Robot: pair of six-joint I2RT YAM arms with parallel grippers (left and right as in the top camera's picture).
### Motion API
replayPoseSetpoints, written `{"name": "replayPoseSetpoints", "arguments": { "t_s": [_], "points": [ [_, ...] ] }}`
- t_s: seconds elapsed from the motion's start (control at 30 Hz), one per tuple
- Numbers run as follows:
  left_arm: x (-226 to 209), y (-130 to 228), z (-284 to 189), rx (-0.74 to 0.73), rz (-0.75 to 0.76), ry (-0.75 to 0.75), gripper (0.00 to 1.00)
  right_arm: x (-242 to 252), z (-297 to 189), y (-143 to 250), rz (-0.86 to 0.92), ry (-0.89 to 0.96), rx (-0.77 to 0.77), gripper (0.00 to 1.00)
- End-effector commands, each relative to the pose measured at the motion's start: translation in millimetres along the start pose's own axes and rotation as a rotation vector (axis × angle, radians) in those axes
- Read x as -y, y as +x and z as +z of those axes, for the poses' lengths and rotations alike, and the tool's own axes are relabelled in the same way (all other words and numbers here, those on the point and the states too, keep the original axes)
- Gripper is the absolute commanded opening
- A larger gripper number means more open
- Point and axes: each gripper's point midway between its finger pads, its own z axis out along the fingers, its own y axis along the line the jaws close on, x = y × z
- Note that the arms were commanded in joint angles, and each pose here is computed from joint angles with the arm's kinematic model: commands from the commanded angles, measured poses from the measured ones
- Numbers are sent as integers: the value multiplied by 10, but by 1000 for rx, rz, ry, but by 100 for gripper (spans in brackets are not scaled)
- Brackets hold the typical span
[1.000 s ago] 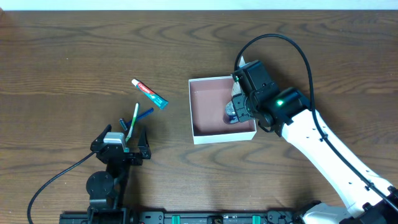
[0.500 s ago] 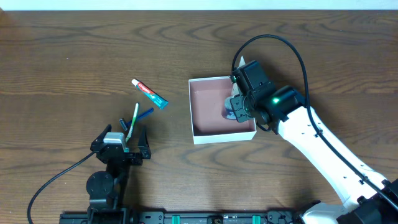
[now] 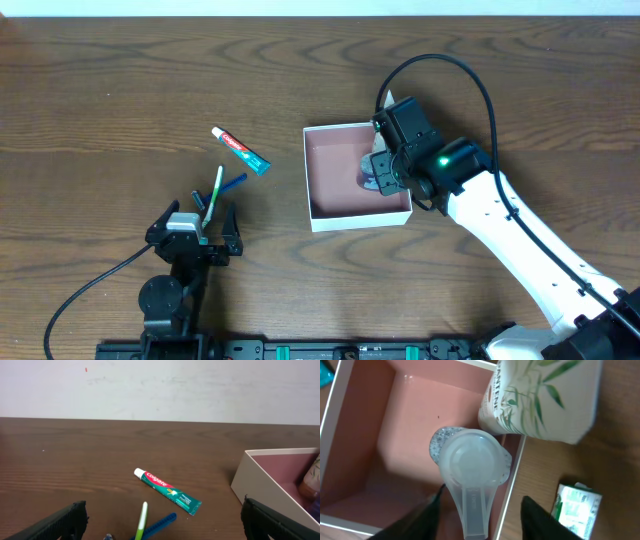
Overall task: Pack container
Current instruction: 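Lower the soap bottle beside the tube and adjust it in the box, then release the bottle and move the right gripper to the green soap box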
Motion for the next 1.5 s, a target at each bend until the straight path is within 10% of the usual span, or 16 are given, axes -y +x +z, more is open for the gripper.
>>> {"name": "replayPoseSetpoints", "arguments": {
  "t_s": [0.0, 0.53, 0.83, 1.47],
  "points": [
    [-1, 163, 10, -50, -3, 6, 98, -35, -10, -30, -3, -1, 7, 63],
    [-1, 163, 10, -50, -3, 6, 98, -16, -987, -187, 20, -86, 130, 72],
    [-1, 163, 10, -50, -3, 6, 98, 848, -1416, 267, 348, 146, 87, 82],
    [-1, 163, 10, -50, -3, 6, 98, 1416, -183, 950, 422, 66, -92, 86]
  ]
}}
